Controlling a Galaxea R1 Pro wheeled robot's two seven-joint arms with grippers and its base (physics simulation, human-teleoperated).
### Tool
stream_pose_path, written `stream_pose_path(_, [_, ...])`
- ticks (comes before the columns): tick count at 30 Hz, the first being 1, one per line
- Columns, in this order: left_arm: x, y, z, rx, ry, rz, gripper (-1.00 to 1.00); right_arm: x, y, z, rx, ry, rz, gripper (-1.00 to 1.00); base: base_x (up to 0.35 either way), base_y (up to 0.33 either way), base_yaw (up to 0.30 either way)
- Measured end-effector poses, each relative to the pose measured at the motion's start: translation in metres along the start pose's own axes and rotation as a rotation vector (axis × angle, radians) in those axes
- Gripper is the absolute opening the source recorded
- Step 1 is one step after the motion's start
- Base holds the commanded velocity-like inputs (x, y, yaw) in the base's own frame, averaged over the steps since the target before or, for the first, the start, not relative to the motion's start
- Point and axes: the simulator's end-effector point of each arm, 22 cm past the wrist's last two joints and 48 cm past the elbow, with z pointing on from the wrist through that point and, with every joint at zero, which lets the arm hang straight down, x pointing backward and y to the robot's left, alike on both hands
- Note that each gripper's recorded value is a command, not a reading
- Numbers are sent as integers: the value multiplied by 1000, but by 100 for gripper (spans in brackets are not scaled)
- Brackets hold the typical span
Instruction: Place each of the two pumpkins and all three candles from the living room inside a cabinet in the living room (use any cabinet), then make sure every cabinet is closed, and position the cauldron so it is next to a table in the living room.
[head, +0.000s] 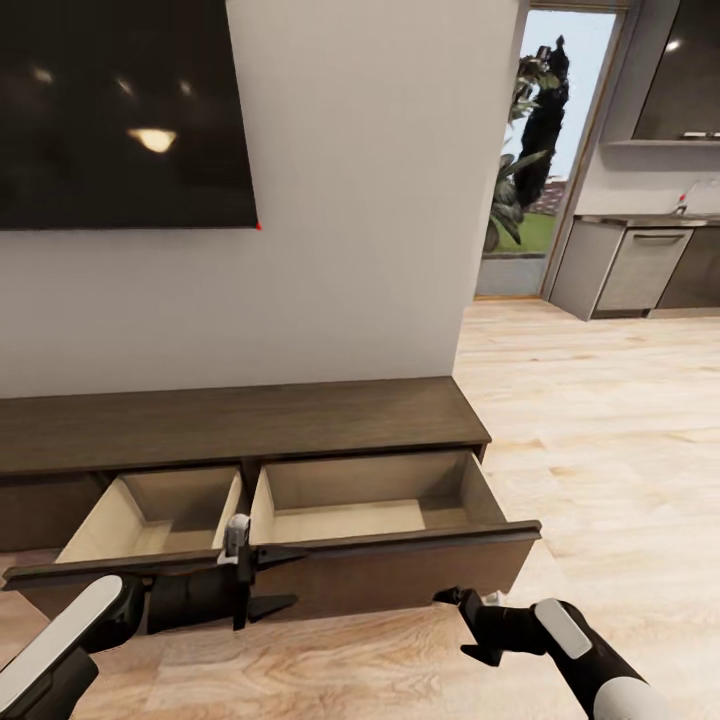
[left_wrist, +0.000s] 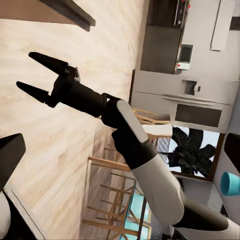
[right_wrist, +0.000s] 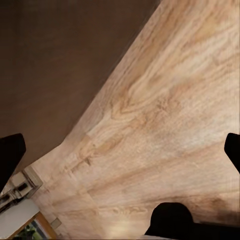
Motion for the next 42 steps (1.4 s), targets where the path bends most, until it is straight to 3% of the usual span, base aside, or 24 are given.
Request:
stream_pose_path(7, [-17,9,-5,-68,-63,2,100,-18,17,-11,-55,-63,49,100,0,0,0])
stream_pose_path(15, [-31,9,-12,-147,-115,18,100,-28,39,-28,-110,-90,112,100,0,0,0])
stream_pose_path(24, [-47,5,-20,-219,-171,37,100,-31,53,-43,-113,-97,124,100,0,0,0])
stream_pose_path(25, [-122,25,-56,-386,-513,177,100,-31,54,-44,-113,-97,124,100,0,0,0])
stream_pose_path(26, [-162,30,-93,-571,-684,431,100,-31,56,-46,-113,-98,124,100,0,0,0])
stream_pose_path(27, [-165,28,-97,-595,-692,466,100,-31,57,-48,-113,-98,124,100,0,0,0])
stream_pose_path(42, [-169,-3,-103,-596,-691,467,100,-28,83,-68,-117,-94,125,100,0,0,0])
